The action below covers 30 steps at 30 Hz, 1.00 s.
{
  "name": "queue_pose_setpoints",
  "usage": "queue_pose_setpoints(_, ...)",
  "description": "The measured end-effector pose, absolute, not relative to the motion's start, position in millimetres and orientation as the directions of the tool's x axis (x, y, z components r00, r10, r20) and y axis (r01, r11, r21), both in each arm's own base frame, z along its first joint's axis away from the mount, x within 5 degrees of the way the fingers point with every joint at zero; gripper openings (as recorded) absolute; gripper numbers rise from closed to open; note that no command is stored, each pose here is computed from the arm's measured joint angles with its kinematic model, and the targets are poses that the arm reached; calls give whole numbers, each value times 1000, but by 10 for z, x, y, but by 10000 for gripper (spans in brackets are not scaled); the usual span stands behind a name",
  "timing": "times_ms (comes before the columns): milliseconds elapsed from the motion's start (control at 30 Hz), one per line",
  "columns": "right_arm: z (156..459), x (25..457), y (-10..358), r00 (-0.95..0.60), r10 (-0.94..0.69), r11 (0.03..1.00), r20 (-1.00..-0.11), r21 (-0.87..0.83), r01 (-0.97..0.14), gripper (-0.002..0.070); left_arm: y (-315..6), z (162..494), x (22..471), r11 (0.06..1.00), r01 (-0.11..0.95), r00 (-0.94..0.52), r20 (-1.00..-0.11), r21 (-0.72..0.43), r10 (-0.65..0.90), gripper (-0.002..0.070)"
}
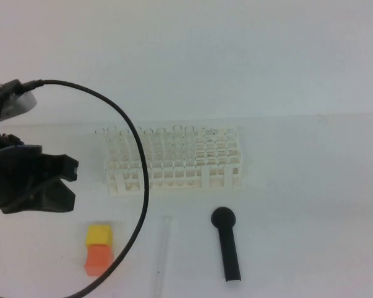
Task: Place the test tubes
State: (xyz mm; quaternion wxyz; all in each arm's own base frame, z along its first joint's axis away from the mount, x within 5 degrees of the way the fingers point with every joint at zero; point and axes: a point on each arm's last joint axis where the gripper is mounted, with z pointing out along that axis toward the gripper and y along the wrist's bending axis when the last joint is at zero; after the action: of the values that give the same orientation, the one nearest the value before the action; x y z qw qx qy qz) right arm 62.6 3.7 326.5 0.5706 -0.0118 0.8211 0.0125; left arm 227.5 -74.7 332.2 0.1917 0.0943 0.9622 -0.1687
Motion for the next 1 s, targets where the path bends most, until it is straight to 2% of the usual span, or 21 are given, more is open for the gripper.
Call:
queue_pose_setpoints(100, 3380, 706, 141, -360, -35, 987, -932, 25, -160, -1, -847, 3318, 2238, 919, 280, -904, -398, -279, 155, -1)
queue_pose_setpoints(233, 3379, 774, 286, -393, -174, 934, -903, -24, -357, -1, -1115, 3283, 2127, 909, 335, -899, -371, -246, 231, -1)
queue_pose_setpoints(333, 3312, 817, 354, -421, -287, 881, -861, -65, -468, -1, -1323, 3177, 2079, 930, 317, -914, -323, -184, 247, -1)
queue_pose_setpoints(467, 3275, 858, 388, -444, -332, 854, -832, -66, -515, -1, -1449, 3037, 2105, 962, 230, -946, -265, -145, 186, -1)
queue_pose_setpoints(800, 3282, 807, 483, -388, -397, 782, -832, -85, -618, -1, -1735, 2584, 2278, 965, 234, -968, -120, -115, 220, -1)
queue_pose_setpoints(1000, 3275, 761, 544, -362, -430, 729, -827, -81, -680, -1, -1887, 2376, 2512, 980, 184, -972, -162, -72, 171, -1)
